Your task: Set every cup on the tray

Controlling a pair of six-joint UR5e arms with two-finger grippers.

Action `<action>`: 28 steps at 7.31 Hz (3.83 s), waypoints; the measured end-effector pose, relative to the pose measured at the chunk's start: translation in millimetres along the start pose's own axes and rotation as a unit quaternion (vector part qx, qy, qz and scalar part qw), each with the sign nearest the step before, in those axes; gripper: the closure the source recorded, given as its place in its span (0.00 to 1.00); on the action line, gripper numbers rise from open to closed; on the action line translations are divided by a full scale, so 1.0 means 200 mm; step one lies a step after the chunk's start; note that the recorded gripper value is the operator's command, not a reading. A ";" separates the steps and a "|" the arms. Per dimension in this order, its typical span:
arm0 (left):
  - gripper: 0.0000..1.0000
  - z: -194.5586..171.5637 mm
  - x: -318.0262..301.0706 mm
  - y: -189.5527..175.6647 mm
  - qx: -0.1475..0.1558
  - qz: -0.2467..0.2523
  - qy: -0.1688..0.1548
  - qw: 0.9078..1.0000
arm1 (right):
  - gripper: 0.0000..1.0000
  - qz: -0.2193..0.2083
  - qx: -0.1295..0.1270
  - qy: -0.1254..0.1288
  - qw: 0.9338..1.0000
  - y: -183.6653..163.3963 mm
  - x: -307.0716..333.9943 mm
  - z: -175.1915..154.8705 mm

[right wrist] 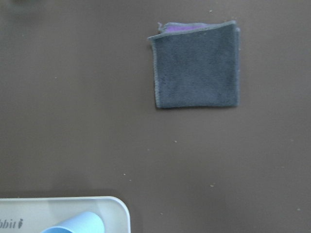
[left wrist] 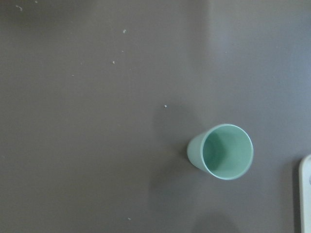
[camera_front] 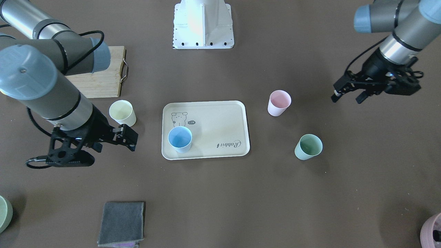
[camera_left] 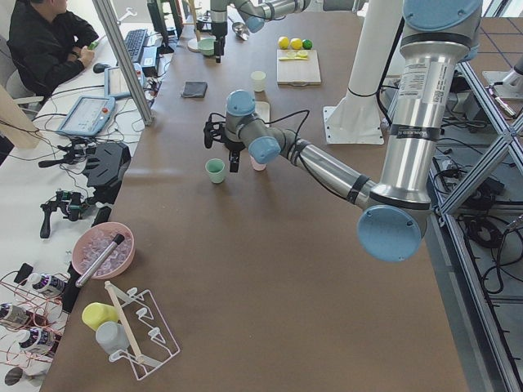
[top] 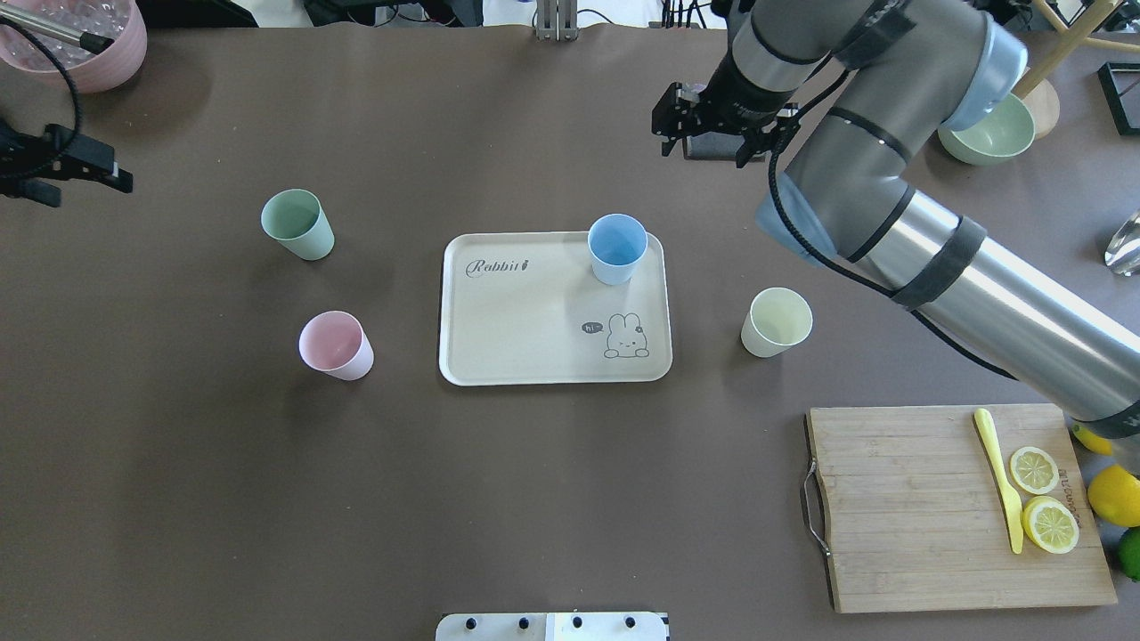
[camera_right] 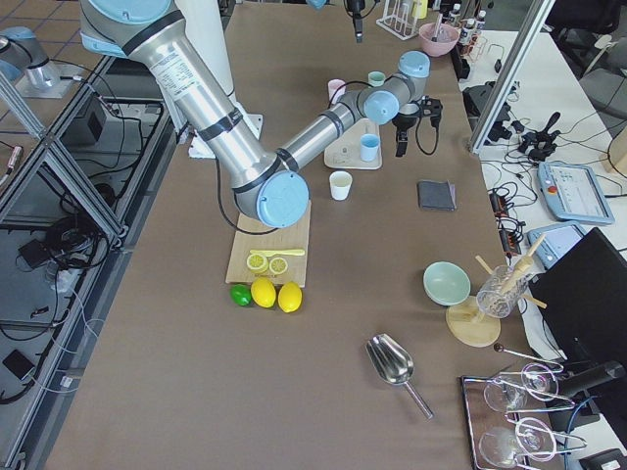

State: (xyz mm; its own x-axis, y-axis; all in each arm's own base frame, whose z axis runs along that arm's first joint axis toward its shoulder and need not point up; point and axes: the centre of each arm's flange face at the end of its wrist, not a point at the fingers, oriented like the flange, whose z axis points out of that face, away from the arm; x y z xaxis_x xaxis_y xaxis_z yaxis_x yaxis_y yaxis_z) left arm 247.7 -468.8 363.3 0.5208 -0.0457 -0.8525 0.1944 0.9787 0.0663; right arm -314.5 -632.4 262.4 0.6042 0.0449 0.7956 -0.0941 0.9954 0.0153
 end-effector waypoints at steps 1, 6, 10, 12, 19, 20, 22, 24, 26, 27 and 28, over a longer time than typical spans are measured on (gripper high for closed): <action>0.03 0.12 0.16 0.16 0.003 0.004 -0.005 1.000 | 0.00 -0.006 -0.004 0.002 1.000 -0.03 0.15 -0.05; 0.15 0.49 0.36 0.36 0.001 0.019 -0.046 0.999 | 0.00 -0.014 -0.008 0.011 1.000 -0.05 0.40 -0.07; 0.70 0.59 0.35 0.42 -0.014 0.028 -0.055 0.998 | 0.00 -0.015 -0.004 0.013 1.000 -0.05 0.41 -0.07; 1.00 0.63 0.35 0.44 -0.019 0.029 -0.058 0.998 | 0.00 -0.015 -0.003 0.013 1.000 -0.05 0.40 -0.07; 1.00 0.40 0.84 0.26 -0.027 -0.011 -0.039 0.999 | 0.00 -0.015 -0.002 0.014 1.000 -0.04 0.42 -0.07; 1.00 0.43 0.99 0.30 -0.025 -0.019 -0.042 0.999 | 0.00 -0.015 -0.002 0.015 1.000 -0.04 0.43 -0.06; 1.00 0.58 1.19 0.38 -0.016 -0.022 -0.054 0.998 | 0.00 -0.012 -0.005 0.017 1.000 -0.03 0.46 -0.05; 1.00 0.67 1.24 0.45 -0.020 -0.029 -0.060 0.998 | 0.00 -0.009 -0.008 0.017 1.000 -0.02 0.49 -0.04; 1.00 0.73 1.25 0.46 -0.017 -0.031 -0.061 0.998 | 0.00 -0.006 -0.010 0.015 1.000 0.10 0.59 -0.06; 1.00 0.75 1.24 0.46 -0.014 -0.031 -0.062 0.998 | 0.00 -0.004 -0.011 0.015 1.000 0.19 0.65 -0.08; 1.00 0.76 1.24 0.45 -0.012 -0.031 -0.063 0.997 | 0.00 -0.002 -0.014 0.015 1.000 0.26 0.69 -0.08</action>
State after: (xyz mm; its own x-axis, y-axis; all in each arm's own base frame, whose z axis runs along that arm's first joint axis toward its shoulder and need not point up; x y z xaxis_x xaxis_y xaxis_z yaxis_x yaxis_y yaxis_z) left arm 521.0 -422.0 236.4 0.6092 -0.1305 -0.7822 0.2113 0.9774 0.0016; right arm -223.5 -572.2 363.2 0.6283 0.0424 0.7768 -0.0699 0.9976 0.0021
